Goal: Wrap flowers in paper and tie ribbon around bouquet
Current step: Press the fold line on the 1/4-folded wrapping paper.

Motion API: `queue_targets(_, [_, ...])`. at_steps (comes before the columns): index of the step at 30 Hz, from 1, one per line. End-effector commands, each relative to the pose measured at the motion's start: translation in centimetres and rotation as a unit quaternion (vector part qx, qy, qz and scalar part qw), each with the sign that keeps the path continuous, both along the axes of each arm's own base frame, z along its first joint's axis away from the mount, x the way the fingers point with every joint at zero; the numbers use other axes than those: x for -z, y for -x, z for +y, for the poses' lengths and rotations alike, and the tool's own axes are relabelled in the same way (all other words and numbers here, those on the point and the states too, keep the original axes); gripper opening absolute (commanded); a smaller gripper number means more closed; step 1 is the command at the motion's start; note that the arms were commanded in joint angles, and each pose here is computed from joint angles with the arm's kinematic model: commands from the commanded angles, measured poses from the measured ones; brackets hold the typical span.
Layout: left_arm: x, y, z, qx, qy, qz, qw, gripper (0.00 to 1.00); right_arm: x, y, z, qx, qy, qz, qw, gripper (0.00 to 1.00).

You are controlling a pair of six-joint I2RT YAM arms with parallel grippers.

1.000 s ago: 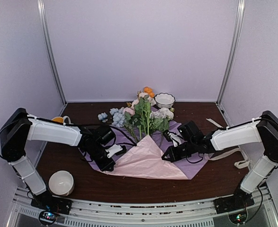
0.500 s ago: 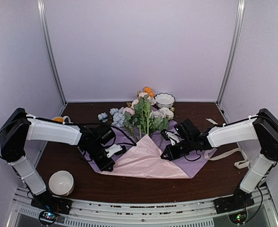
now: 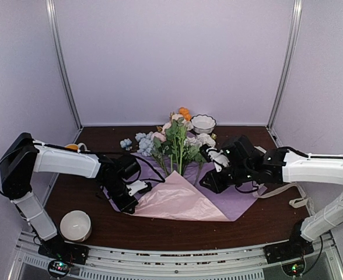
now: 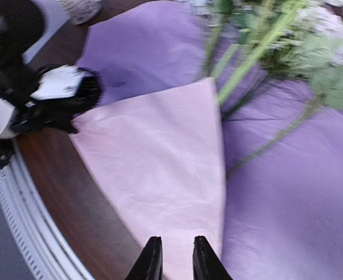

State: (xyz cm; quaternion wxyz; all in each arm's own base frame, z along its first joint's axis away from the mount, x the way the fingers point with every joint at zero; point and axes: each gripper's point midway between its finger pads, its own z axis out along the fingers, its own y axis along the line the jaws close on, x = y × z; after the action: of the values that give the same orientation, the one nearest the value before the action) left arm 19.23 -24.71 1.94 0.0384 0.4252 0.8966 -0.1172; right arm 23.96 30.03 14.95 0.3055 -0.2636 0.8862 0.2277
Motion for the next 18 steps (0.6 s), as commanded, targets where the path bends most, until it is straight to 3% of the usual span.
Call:
queue_targets(1, [-0.1, 0.2, 0.0, 0.002, 0.005, 0.017, 1.0, 0.0, 1.7, 5.7, 6.5, -0.133, -0.047, 0.05, 0.989, 0.17])
queue_targets(4, [-0.2, 0.4, -0.1, -0.001, 0.012, 0.028, 1.0, 0.0, 4.4, 6.7, 9.5, -0.164, -0.022, 0.08, 0.983, 0.12])
queue_targets(7, [-0.2, 0.6, -0.1, -0.002, 0.015, 0.033, 0.999, 0.0, 7.9, 6.3, 9.4, -0.152, 0.02, 0.11, 0.982, 0.09])
queue_targets(12, [0.1, 1.0, 0.1, -0.002, 0.016, 0.047, 0.999, 0.0, 11.7, 5.8, 4.3, -0.072, 0.091, 0.133, 0.984, 0.05])
queue_targets(18, [0.4, 1.2, 0.4, -0.009, 0.018, 0.056, 0.998, 0.0, 14.1, 8.1, -2.4, 0.032, 0.119, 0.176, 0.977, 0.04])
